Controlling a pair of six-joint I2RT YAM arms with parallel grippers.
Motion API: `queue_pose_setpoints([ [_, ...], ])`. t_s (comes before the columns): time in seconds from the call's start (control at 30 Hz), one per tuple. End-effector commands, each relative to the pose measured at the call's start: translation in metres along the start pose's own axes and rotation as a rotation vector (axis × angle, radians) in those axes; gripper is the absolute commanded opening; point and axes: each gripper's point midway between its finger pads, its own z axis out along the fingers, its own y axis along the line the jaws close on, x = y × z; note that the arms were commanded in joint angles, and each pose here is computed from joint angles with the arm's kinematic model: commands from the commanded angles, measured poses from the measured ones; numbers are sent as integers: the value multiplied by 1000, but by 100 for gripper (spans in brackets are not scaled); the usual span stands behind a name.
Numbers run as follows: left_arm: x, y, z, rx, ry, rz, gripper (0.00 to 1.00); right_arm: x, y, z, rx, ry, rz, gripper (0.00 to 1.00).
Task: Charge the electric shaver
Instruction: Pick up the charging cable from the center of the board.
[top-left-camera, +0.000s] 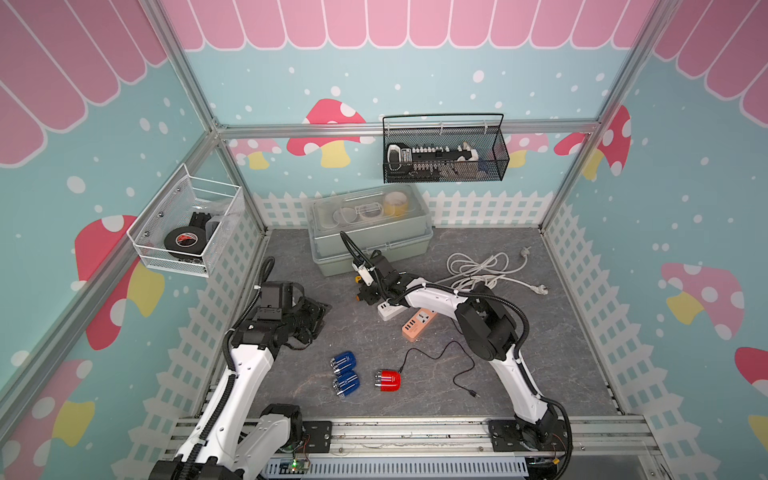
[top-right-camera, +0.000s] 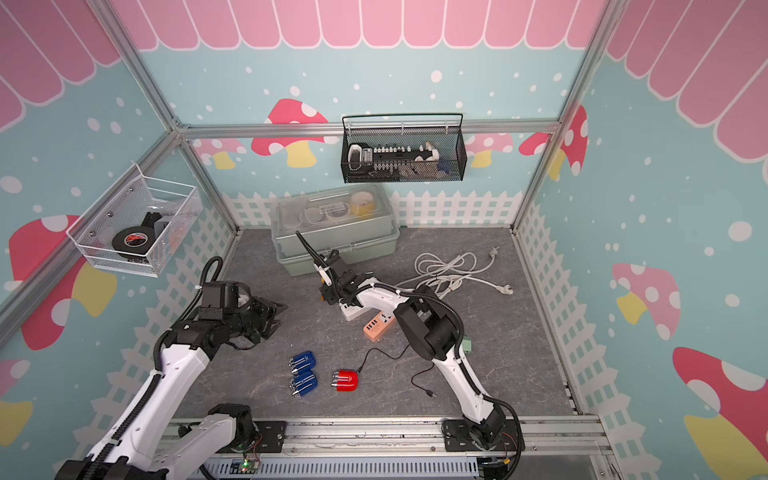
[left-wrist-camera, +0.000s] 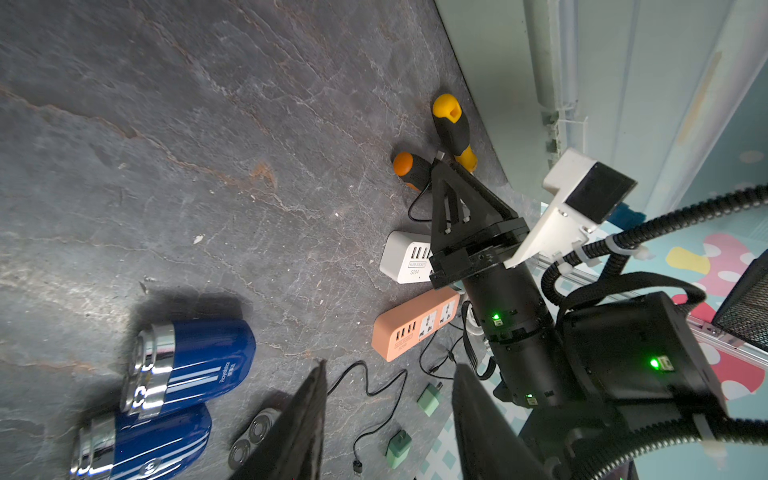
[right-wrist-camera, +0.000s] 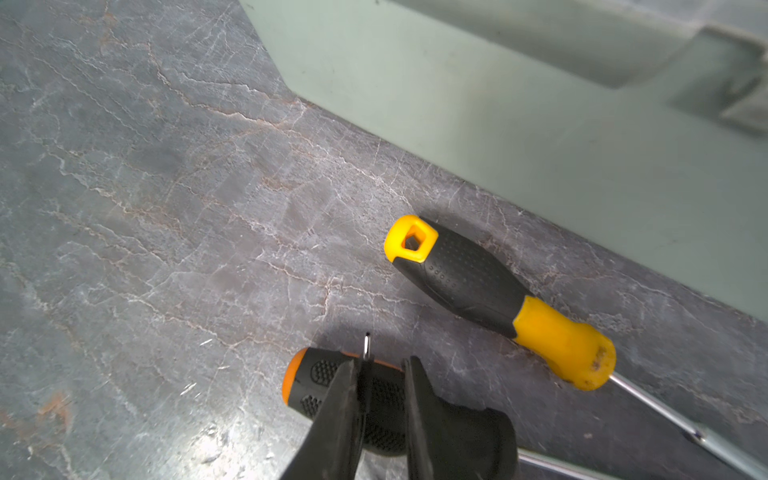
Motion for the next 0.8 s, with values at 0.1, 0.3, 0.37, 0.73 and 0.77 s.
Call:
queue_pose_setpoints([
  [0.1, 0, -2, -4, 4, 5, 16, 47, 9, 6, 11, -9, 36, -2, 22],
  [0.3, 1, -2, -5, 4, 7, 25, 46, 11, 7, 13, -10, 42, 4, 18],
  [0.37, 1, -2, -5, 4, 7, 28, 46, 9, 6, 11, -8, 40, 4, 14],
  [0.73, -2, -27, -12, 39, 19, 42, 46, -49, 19, -75, -108, -134, -44, 0],
  [0.77, -1, -30, -11, 42, 27, 33, 46, -50, 22, -87, -142, -146, -41, 0],
])
